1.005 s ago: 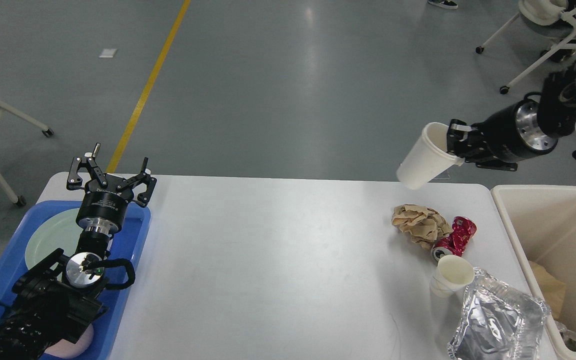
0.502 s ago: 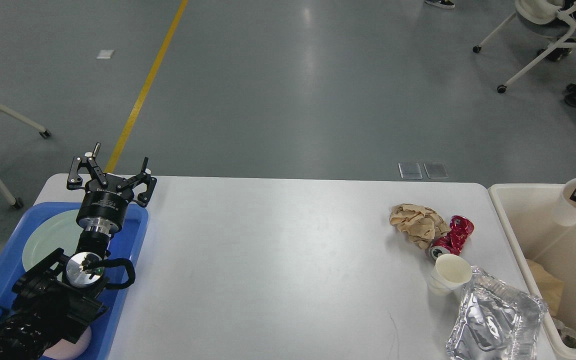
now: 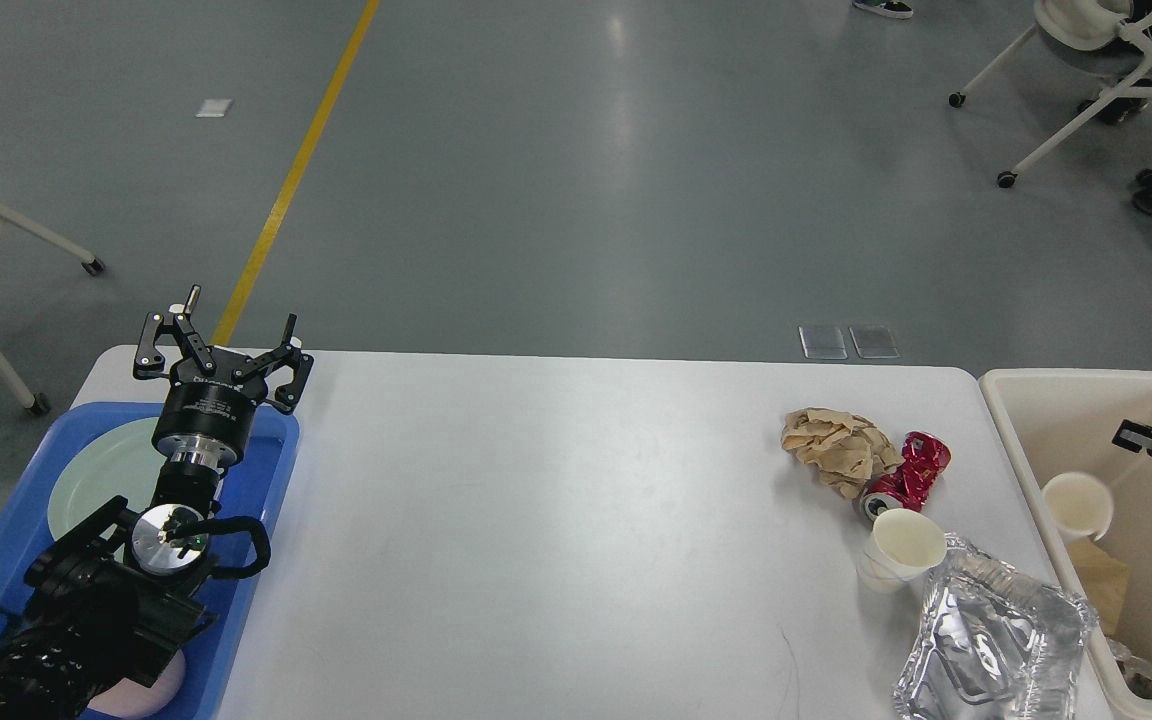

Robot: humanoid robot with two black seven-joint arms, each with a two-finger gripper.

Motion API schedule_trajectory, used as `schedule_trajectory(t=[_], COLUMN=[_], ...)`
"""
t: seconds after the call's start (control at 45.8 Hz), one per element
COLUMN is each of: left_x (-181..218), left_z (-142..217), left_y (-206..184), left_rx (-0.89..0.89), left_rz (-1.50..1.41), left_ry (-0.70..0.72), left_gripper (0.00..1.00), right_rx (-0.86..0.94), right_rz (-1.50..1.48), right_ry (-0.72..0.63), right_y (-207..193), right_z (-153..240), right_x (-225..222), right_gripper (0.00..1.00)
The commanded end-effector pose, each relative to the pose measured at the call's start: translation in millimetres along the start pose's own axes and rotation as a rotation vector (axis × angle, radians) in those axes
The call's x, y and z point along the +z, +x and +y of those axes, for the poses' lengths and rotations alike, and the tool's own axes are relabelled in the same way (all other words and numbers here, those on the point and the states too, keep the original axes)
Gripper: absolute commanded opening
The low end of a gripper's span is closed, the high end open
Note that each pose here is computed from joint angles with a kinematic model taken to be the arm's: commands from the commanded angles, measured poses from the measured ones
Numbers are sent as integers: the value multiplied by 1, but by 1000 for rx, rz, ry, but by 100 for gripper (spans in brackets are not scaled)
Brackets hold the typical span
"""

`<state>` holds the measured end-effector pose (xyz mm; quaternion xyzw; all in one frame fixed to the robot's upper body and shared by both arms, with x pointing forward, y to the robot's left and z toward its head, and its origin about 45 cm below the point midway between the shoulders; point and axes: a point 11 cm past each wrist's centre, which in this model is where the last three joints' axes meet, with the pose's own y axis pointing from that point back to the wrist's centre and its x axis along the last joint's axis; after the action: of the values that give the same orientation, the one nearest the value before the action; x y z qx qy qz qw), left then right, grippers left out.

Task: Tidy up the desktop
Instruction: 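Move the right gripper over the crumpled brown paper, then grasp the crumpled brown paper with the right gripper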

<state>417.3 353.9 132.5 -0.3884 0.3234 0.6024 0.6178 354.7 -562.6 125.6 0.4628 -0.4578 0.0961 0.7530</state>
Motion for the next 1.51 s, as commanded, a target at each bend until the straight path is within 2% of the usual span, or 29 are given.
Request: schedule_trajectory(t=[0.0,0.131,0.284,0.546,0.721,0.83,0.939,1.223,1.485], left_x=[0,0,0,0,0,0,0,0,-1], left_z=[0,0,0,0,0,0,0,0,0], left_y=[0,0,0,0,0,0,0,0,0], left_rx=[0,0,0,0,0,0,0,0,0], left_rz=[-1,-1,-1,-1,-1,-1,1,1,1], left_ry=[0,0,0,0,0,0,0,0,2], left_gripper=[97,97,97,97,97,97,97,97,97], right_rx=[-14,-8,-119,-433,-628,-653,-608,-488,-358], right_rz=[-19,-79,-129,-113,38,117,127,5,-12], right_ry=[31,90,190,453,584,623,603,400,346], right_y=[-1,29,56,49,26,21,26,-8,-56], right_z=[1,9,38,161,244,273,259,133,93], right_x=[-17,-46,-92,-180,-216,-231,-234,-192,-196], right_gripper=[100,100,100,100,100,100,100,100,100])
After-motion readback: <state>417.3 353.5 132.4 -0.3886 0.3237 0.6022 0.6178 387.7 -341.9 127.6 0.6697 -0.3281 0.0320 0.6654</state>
